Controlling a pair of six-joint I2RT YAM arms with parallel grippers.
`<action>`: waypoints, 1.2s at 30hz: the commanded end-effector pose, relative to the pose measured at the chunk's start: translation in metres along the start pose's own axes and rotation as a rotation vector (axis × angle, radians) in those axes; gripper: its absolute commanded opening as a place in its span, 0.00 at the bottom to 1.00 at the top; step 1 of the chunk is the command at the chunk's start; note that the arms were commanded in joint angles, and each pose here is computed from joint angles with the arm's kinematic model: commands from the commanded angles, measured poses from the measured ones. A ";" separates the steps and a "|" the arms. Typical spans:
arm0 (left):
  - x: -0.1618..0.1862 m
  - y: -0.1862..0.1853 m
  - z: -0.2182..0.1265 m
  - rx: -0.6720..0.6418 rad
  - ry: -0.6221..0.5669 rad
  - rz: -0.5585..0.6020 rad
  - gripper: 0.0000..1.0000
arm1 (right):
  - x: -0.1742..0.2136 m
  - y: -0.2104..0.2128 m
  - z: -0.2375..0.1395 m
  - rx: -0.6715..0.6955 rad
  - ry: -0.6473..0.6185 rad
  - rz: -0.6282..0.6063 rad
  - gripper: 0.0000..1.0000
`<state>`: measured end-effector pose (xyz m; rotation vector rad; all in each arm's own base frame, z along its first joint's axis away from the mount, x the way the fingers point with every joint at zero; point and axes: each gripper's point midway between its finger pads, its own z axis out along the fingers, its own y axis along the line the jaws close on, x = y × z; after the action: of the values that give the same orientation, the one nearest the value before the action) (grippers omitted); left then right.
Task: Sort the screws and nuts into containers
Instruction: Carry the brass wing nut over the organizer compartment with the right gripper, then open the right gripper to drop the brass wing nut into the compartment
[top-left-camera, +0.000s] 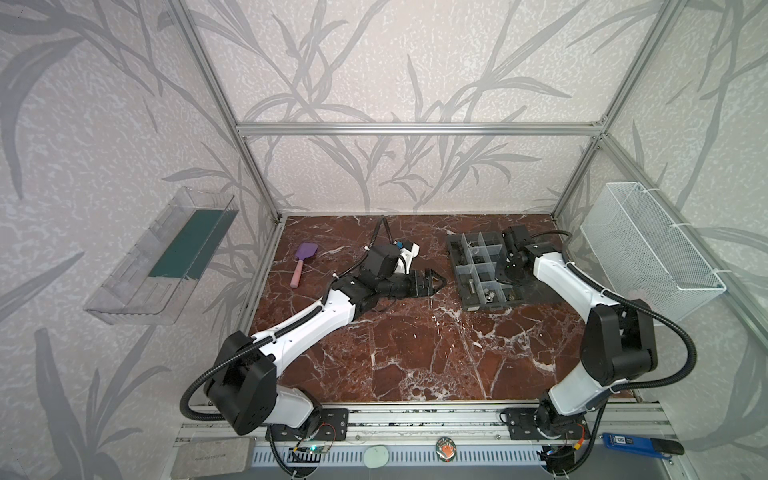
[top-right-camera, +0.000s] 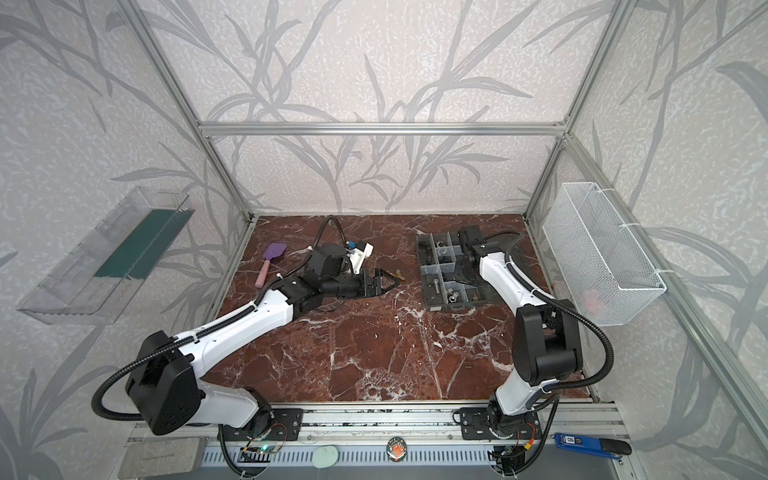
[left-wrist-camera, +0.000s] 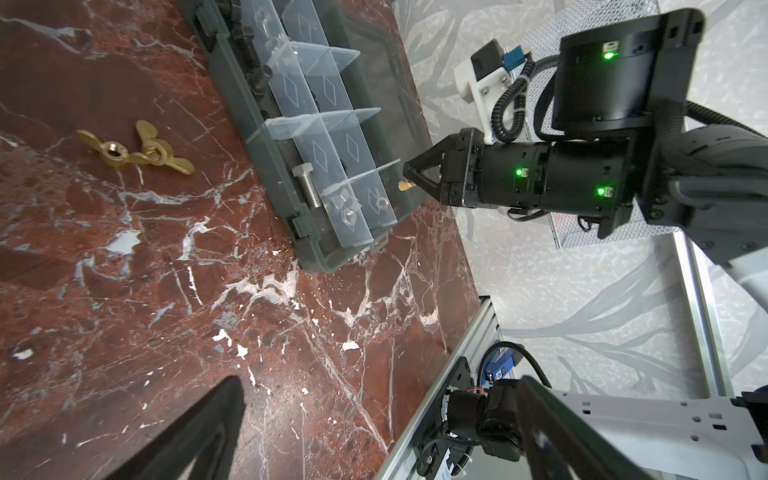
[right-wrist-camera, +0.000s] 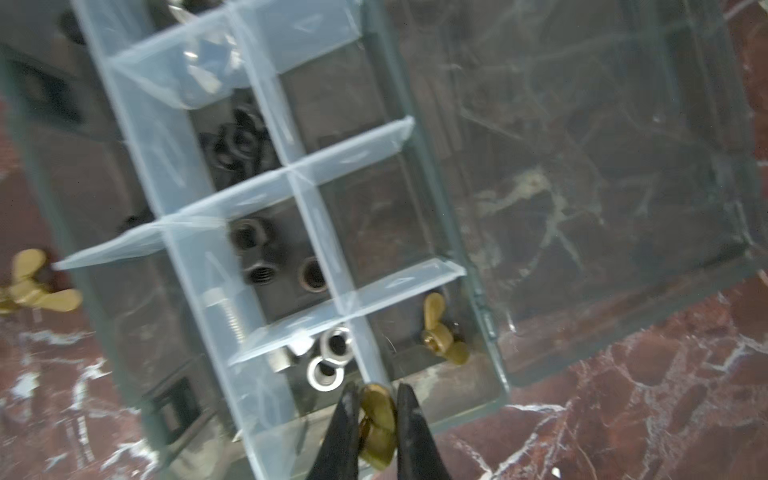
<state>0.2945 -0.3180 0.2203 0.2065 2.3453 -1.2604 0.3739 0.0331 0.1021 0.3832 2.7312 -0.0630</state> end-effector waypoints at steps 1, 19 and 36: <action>-0.011 -0.015 0.001 0.035 -0.014 0.040 0.99 | 0.000 -0.012 0.004 0.024 -0.003 -0.008 0.06; -0.021 -0.001 -0.022 -0.004 -0.063 0.019 0.99 | -0.035 0.091 -0.043 -0.173 -0.146 -0.176 0.48; -0.016 0.033 -0.062 -0.070 -0.127 -0.047 0.99 | -0.014 0.239 0.055 -0.228 0.043 -0.453 0.43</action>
<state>0.3023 -0.2532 0.2321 0.0599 2.2937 -1.1903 0.4752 0.2566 0.0545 -0.2817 2.7437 0.1416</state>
